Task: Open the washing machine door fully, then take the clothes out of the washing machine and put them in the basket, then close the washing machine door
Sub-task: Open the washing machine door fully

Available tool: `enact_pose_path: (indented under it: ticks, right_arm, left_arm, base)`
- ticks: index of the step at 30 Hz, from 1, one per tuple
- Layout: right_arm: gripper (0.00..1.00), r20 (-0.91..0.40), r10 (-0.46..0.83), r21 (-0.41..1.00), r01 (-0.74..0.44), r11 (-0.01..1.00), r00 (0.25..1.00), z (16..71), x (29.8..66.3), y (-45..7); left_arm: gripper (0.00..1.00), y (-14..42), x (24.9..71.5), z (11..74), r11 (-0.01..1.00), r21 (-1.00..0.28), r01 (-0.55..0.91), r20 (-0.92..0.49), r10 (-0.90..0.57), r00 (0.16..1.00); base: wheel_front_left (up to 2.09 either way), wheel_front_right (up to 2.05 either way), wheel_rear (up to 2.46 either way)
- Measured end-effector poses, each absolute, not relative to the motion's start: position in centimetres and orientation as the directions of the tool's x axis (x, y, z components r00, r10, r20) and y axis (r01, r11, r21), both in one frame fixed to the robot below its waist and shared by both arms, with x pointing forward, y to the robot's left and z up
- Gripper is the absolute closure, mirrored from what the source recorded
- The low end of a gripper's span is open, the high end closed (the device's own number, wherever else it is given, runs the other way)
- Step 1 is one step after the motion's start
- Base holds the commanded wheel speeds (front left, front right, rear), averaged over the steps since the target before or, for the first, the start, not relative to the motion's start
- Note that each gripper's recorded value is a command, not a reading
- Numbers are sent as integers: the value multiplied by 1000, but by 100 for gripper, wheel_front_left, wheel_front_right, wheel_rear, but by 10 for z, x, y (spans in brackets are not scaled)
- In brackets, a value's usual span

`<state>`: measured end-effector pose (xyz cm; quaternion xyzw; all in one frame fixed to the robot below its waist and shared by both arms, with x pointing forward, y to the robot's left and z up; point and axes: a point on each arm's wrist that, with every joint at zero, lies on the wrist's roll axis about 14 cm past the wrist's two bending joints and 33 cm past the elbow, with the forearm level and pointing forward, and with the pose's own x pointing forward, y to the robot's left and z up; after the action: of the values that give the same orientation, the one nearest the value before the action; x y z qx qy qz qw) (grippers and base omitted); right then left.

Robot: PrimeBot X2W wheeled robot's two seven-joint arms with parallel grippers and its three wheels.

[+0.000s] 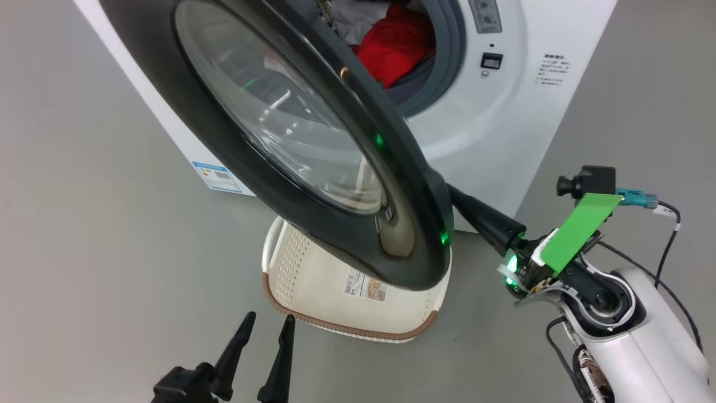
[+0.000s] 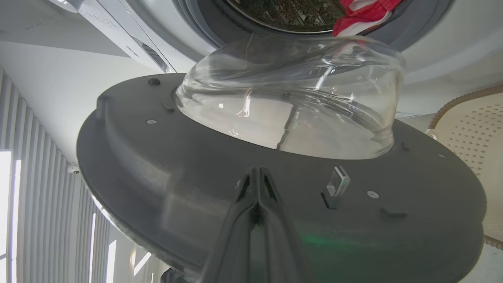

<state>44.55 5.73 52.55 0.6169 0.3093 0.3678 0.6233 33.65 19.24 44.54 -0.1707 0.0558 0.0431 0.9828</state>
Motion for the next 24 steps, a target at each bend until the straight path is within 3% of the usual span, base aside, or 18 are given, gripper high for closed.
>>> enact_pose_path:
  ticks: [24]
  right_arm:
    - [100,62,962,995,-87,-40,266,530,371,136]
  left_arm:
    - [0,236,285,460,909,-323,-262,-86,247,965]
  base:
    - [0,0,0]
